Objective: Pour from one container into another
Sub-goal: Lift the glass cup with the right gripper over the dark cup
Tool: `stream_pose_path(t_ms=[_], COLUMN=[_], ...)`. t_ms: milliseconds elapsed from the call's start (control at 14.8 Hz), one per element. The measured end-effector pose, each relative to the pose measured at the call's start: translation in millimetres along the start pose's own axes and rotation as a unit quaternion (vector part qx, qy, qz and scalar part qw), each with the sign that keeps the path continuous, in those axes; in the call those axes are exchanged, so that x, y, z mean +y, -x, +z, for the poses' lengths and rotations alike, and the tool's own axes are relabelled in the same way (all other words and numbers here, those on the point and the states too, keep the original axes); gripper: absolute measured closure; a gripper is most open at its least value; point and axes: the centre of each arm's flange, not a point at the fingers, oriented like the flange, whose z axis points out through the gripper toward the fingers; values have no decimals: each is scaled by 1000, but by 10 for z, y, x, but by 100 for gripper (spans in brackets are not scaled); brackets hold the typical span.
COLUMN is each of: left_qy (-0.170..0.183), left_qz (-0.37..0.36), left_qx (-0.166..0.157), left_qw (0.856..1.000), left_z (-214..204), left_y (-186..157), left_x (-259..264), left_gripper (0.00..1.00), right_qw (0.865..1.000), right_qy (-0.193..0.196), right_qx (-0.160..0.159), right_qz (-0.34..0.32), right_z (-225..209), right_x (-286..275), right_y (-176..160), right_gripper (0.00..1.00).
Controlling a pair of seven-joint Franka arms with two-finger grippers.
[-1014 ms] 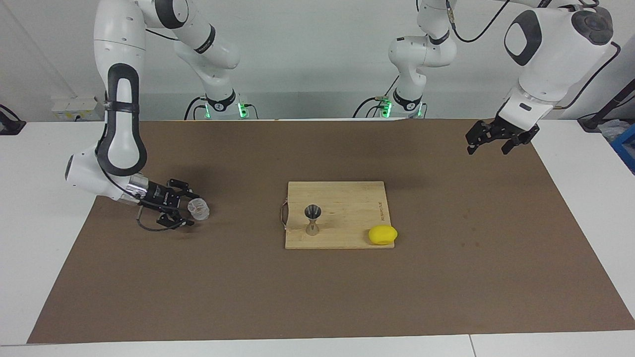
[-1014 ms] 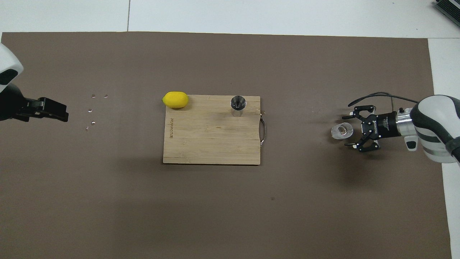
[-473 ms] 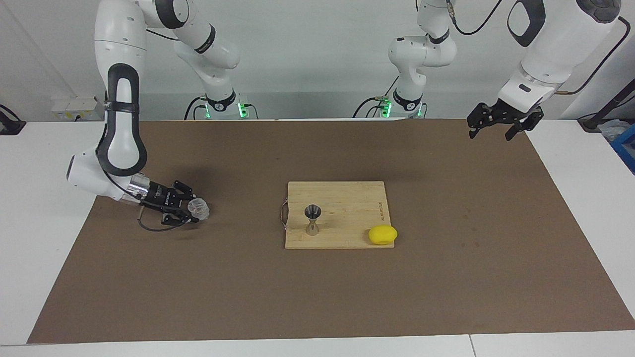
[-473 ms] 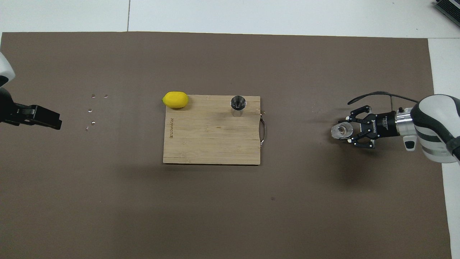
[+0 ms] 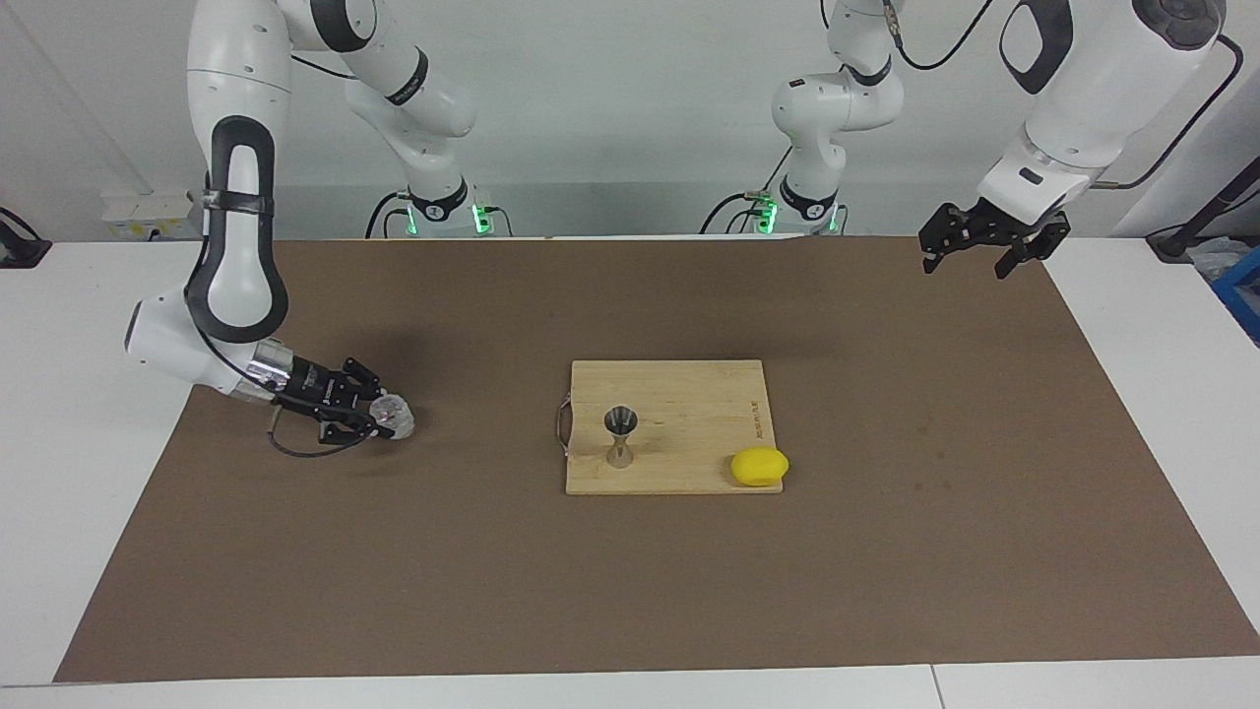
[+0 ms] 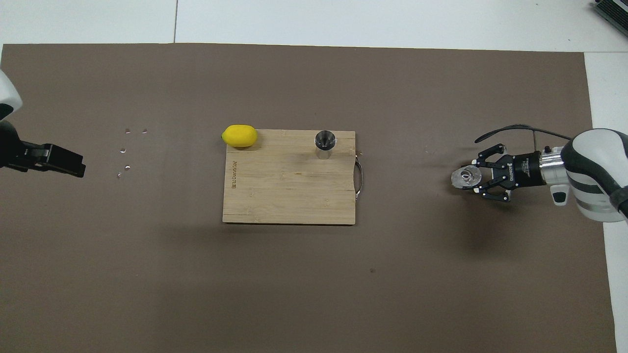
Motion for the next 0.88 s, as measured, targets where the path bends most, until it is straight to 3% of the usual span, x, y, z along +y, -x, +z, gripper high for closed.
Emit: stream_pose_path(t_ms=[405,608,878], left_qy=[1,13,15], left_qz=[-31,-39,-42], left_qx=[-1,6,6], left_qw=[1000,999,999], left_z=[-36,-112,-135], left_y=[31,67,85], left_x=[87,65,40], left_gripper=[0,0,0], right_qw=[999,997,995], right_qy=[-15,-11,-16], right_qx=[28,74,87], right_qz=[24,31,38], right_z=[77,44,84], right_x=[-299,-459,-601], right_y=[839,1178,1582], right_gripper=[50,50,50])
